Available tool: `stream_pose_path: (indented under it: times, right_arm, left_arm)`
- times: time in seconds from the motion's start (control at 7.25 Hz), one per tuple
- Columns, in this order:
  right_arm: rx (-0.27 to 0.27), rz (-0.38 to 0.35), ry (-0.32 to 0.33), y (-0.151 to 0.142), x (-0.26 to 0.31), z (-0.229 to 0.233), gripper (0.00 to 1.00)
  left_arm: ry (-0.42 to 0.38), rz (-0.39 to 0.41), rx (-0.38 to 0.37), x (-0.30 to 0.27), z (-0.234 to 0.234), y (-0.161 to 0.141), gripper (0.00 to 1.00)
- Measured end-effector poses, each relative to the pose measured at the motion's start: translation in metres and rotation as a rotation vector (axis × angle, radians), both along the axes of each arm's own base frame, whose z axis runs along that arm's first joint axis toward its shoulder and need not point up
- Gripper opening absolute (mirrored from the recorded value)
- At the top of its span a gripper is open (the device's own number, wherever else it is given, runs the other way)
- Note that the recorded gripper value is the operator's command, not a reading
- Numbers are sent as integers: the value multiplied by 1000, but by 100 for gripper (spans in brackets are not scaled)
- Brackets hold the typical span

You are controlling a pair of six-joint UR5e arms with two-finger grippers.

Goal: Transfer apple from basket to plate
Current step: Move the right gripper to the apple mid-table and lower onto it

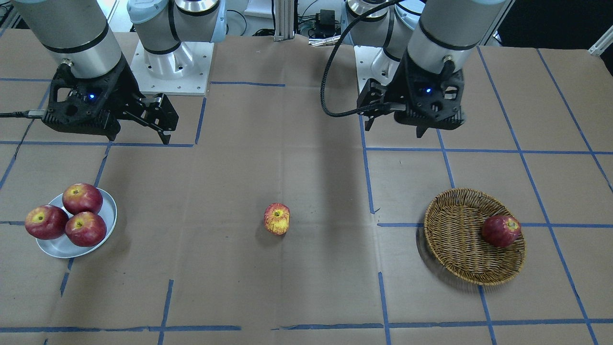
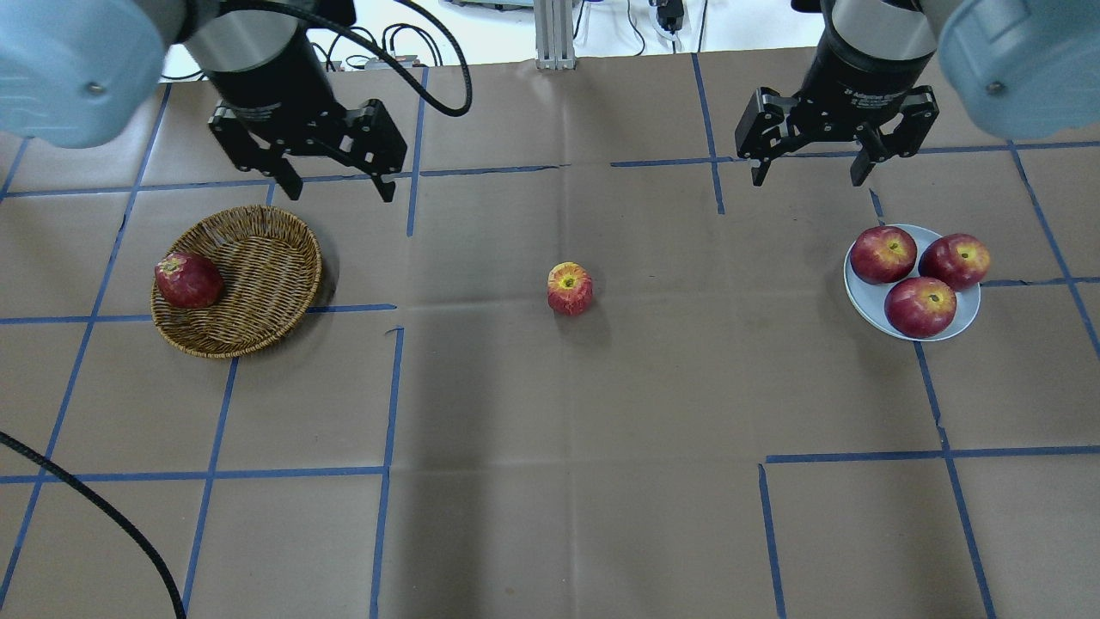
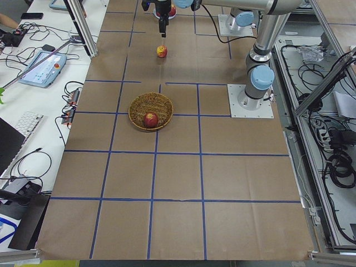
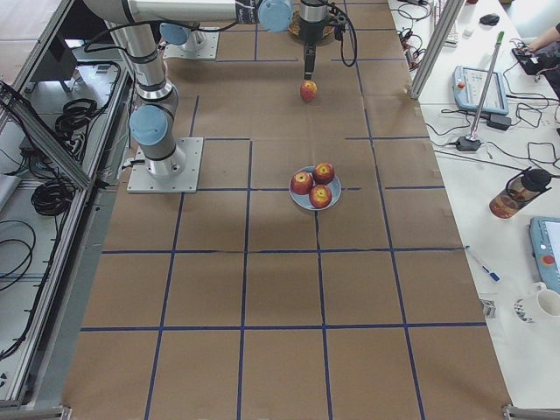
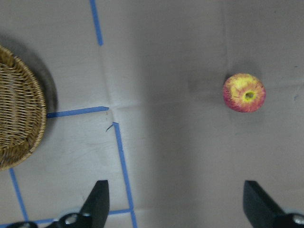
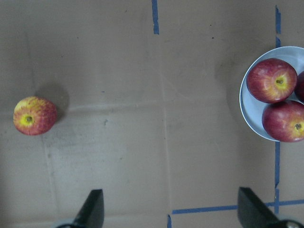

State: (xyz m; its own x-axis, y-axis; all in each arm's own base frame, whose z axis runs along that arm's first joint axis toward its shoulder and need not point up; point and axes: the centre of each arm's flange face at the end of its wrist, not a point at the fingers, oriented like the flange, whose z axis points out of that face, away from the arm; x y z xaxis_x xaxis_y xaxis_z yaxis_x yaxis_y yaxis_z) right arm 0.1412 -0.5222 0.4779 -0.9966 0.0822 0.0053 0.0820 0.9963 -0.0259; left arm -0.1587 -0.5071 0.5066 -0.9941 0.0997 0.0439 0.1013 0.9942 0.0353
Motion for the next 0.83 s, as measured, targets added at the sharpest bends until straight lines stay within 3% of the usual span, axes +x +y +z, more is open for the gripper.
stream_pose_path:
  times: [0.41,0.83]
  right_arm:
    - [-31,-12,1,-30,84,-31,100]
    - [-44,-12,32,-49,170,-105,100]
  left_arm:
    - [-2,15,-38,17,29,23,99]
    - [-9,18,-58,19,35,27,99]
